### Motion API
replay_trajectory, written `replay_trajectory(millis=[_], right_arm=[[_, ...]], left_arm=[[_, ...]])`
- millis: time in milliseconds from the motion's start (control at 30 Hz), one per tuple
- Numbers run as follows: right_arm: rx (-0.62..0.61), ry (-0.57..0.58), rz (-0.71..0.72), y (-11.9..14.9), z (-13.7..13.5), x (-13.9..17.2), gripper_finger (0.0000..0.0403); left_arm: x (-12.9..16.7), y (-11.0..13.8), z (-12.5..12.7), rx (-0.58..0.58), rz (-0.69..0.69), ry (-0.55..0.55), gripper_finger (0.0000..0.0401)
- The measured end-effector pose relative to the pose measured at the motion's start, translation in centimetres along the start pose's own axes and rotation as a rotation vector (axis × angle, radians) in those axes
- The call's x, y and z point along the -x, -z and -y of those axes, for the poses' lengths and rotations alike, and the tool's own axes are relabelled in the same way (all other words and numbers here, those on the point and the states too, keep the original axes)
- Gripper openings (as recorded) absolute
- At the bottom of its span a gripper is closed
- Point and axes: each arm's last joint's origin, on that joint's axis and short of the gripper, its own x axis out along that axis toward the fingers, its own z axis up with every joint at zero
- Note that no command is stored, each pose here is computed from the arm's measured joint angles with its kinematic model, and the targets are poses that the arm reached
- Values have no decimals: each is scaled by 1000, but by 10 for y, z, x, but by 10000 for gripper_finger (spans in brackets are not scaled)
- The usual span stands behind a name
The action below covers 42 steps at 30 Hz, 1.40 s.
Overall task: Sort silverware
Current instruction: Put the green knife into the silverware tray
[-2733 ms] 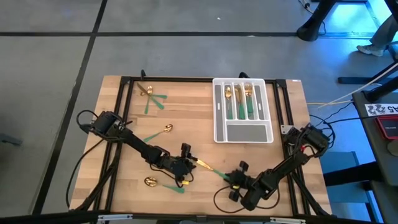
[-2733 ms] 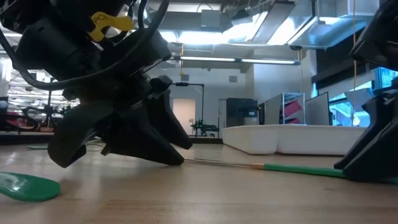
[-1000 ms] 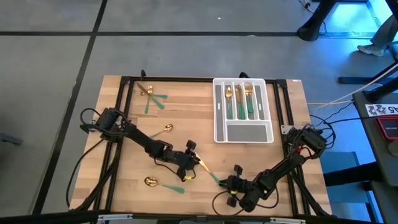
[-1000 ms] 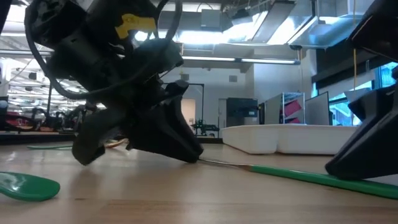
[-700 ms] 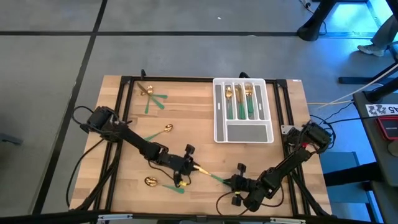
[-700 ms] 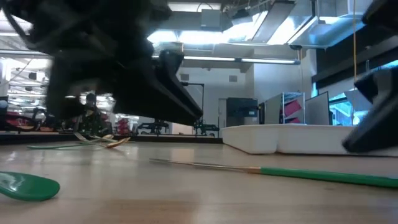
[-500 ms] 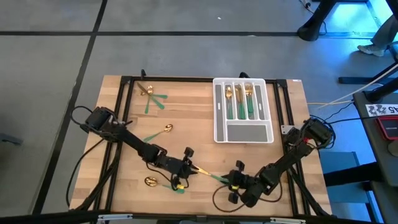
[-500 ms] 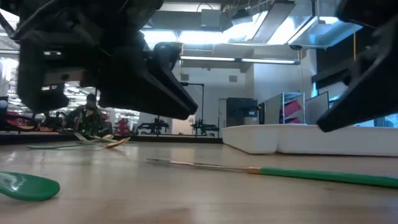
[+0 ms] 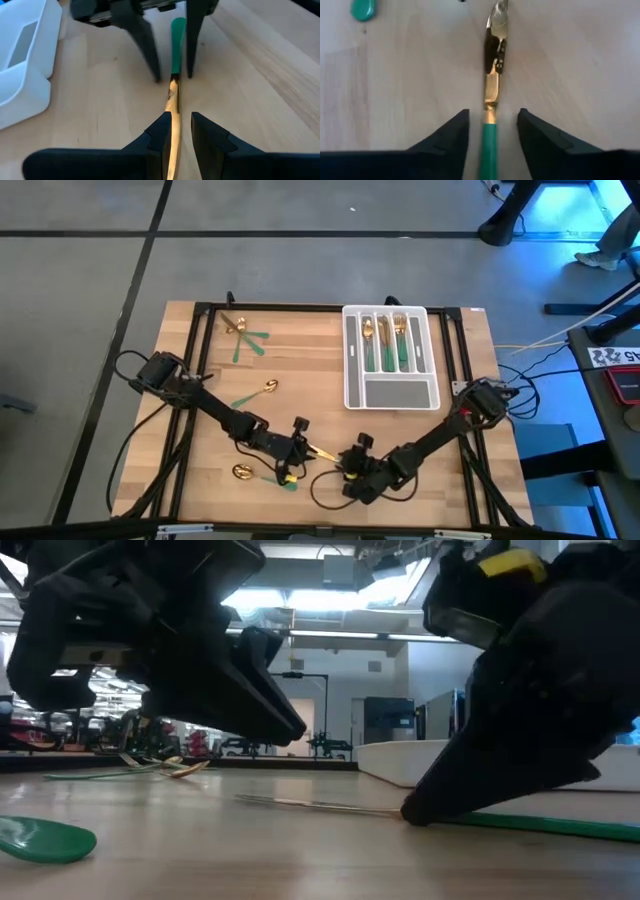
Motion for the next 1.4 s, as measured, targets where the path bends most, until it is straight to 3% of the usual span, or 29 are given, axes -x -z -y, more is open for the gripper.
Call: replay_trajectory(millis=[233, 300, 467, 633, 833, 1100, 1400], right_arm=[[-33, 28, -101, 17, 3, -10, 34], [-38, 34, -99, 20, 4, -11, 16], [-100, 1, -39, 32, 12, -15, 26], [-179, -73, 60, 44, 18, -14, 15], [-201, -139, 123, 50, 22, -14, 19], [-191, -180, 141, 48, 20, -13, 1], [-182, -219, 159, 38, 18, -3, 0]], left_arm=[[0, 3, 0, 8, -11, 1, 65], [0, 4, 0, 0, -19, 2, 65], [1, 5, 3, -74, -25, 50, 83], [2, 8, 9, -177, -56, 72, 142], [-14, 27, 15, -403, -133, -31, 194], [-29, 38, 13, -471, -147, -94, 183], [-32, 37, 3, -414, -159, -165, 167]])
